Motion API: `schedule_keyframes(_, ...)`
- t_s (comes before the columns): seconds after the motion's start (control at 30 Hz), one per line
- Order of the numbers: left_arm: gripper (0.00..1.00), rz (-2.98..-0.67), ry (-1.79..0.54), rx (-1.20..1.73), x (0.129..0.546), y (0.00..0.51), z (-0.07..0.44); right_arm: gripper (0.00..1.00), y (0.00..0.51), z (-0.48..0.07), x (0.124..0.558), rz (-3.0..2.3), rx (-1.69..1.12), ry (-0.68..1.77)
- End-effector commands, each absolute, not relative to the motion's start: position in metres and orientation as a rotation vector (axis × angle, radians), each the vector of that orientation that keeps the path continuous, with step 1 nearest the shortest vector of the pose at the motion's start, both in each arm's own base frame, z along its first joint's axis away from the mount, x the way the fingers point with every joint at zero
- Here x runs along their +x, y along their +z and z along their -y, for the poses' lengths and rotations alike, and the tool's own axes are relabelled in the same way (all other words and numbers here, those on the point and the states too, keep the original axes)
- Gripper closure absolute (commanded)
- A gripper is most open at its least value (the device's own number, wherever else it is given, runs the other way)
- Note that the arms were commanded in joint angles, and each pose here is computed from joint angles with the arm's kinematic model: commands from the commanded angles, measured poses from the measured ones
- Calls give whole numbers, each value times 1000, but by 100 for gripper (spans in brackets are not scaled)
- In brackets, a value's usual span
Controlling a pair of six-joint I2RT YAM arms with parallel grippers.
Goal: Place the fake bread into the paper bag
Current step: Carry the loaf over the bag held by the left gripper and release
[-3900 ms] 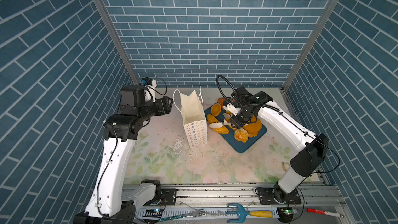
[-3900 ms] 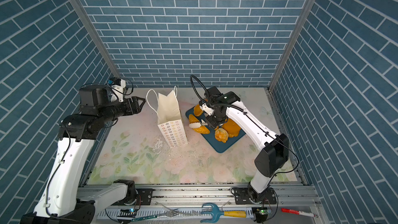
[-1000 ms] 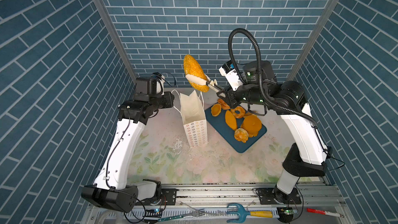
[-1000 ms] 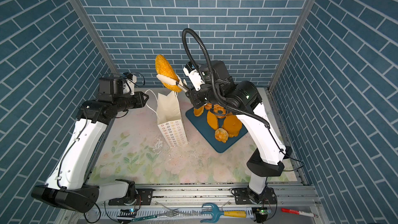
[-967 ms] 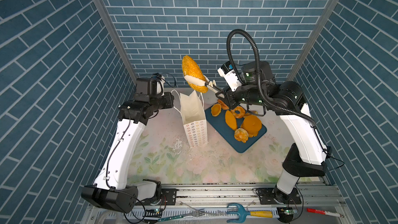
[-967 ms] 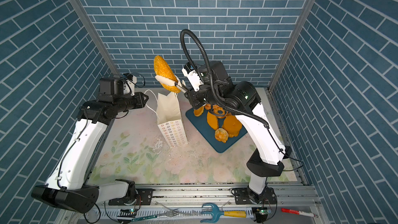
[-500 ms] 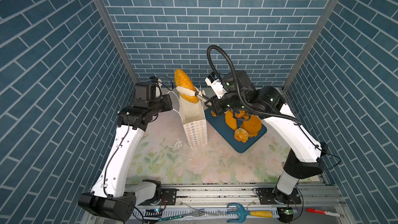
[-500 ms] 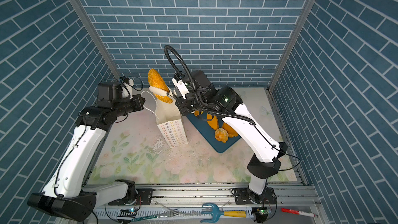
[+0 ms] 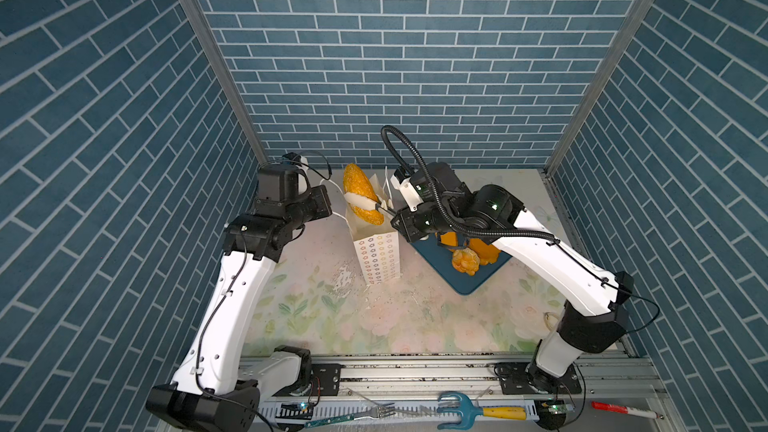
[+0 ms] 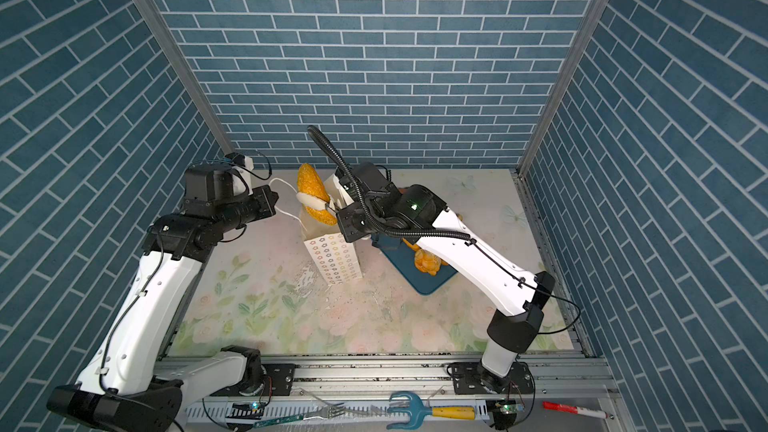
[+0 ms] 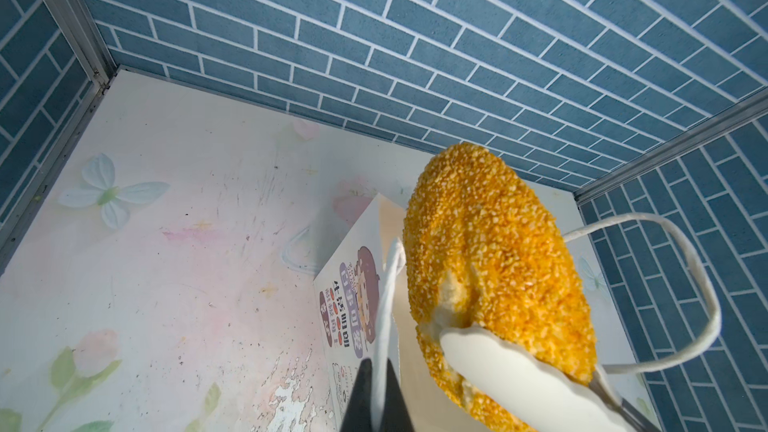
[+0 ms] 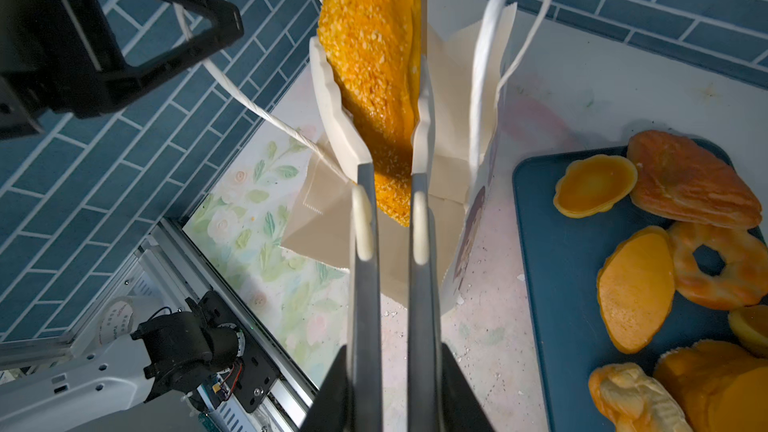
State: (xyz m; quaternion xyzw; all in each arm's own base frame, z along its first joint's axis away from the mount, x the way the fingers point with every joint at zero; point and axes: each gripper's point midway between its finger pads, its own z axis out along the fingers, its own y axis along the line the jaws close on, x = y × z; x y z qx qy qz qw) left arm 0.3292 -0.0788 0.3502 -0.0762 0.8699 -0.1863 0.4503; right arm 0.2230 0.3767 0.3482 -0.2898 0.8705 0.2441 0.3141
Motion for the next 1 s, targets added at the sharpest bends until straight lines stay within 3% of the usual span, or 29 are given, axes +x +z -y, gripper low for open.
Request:
schedule_keyframes(0.0, 100, -2119, -465, -208, 328, 356, 77, 74, 390, -368, 221, -2201, -632, 742)
schedule_keyframes(0.5, 100, -2115, -472, -211, 325, 358, 77, 67, 355, -361, 213, -2353, -727, 617)
schedule_keyframes(0.7, 100, -2118, -469, -210, 325, 357, 77, 49, 356, -359, 215, -2348, -746, 573)
schedule_keyframes(0.97, 100, -2126, -477, -195, 329, 356, 80, 44, 366, -363, 221, -2306, -771, 527)
